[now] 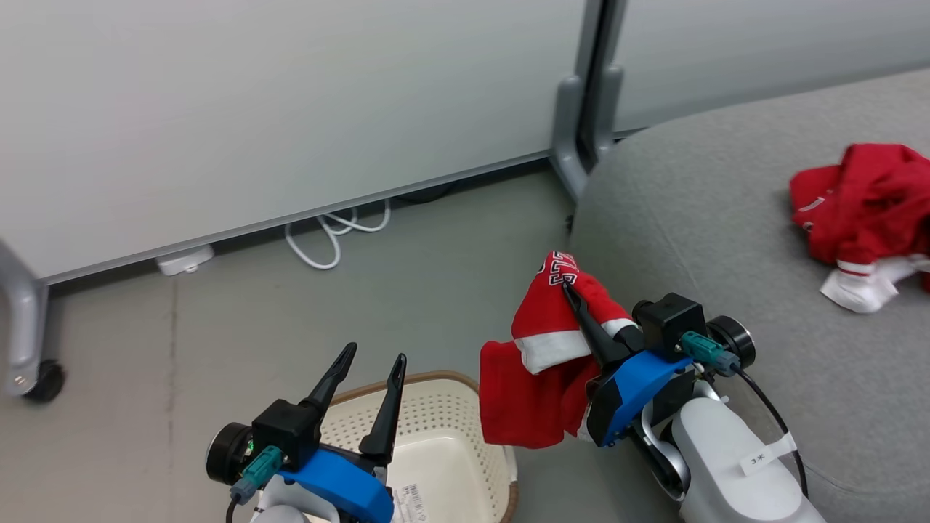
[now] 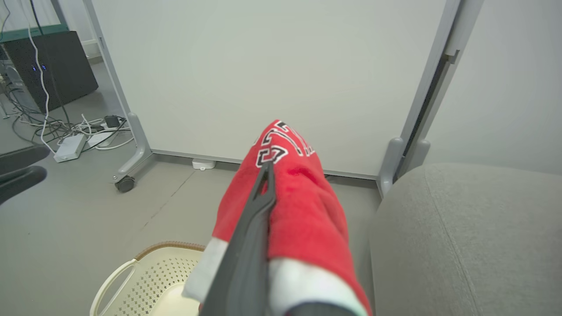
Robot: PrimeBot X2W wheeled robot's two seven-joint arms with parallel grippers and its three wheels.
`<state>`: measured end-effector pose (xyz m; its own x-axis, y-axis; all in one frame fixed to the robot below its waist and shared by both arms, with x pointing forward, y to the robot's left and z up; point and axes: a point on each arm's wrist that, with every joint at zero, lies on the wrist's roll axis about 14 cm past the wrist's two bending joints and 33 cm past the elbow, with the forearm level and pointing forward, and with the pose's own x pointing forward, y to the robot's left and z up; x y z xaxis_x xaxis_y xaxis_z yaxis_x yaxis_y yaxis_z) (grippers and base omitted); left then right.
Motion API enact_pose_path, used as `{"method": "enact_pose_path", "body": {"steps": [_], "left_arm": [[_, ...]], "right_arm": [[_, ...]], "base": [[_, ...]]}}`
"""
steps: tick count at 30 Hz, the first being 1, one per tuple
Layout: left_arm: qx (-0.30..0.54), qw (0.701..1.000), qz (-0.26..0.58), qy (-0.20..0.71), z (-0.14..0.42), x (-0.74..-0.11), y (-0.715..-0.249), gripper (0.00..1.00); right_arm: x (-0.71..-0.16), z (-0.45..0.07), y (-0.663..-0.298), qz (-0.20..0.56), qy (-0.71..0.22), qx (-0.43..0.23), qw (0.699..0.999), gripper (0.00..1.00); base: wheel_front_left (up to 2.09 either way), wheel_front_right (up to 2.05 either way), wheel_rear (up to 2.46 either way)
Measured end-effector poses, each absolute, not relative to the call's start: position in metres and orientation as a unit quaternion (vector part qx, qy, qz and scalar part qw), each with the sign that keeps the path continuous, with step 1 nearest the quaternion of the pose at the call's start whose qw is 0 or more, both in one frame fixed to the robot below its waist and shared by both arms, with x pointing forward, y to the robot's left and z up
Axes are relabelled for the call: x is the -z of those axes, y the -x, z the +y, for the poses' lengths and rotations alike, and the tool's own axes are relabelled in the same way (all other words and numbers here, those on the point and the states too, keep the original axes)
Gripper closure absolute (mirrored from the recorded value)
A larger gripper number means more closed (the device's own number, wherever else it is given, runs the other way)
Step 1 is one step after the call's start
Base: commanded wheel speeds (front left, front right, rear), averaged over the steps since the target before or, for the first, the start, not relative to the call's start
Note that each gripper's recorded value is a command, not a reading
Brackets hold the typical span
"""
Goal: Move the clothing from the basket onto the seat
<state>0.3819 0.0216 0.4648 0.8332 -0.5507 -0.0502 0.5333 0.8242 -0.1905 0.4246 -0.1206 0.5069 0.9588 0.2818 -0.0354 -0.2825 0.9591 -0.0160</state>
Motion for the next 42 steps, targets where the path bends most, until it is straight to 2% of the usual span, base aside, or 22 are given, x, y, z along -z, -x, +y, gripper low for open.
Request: {"method": "enact_pose_path", "body": {"steps": [13, 22, 29, 42], "left_arm": [[0.387, 0.916, 0.060, 0.081, -0.051, -0.462, -0.384, 0.00], [0.435, 0.894, 0.065, 0.080, -0.085, -0.460, -0.379, 0.00], [0.450, 0.887, 0.065, 0.079, -0.096, -0.460, -0.375, 0.00], [0.441, 0.891, 0.071, 0.078, -0.087, -0.453, -0.379, 0.00]], "right_arm": [[-0.505, -0.207, -0.395, 0.020, 0.007, -0.023, 1.000, 1.00], [-0.502, -0.244, -0.370, 0.024, 0.008, 0.034, 0.999, 1.00], [-0.499, -0.254, -0.361, 0.026, 0.006, 0.052, 0.998, 1.00], [-0.501, -0.260, -0.371, 0.021, -0.004, 0.062, 0.998, 1.00]], "base": [[0.00, 0.00, 0.00], [0.00, 0.00, 0.00], [0.00, 0.00, 0.00], [0.00, 0.00, 0.00]]}}
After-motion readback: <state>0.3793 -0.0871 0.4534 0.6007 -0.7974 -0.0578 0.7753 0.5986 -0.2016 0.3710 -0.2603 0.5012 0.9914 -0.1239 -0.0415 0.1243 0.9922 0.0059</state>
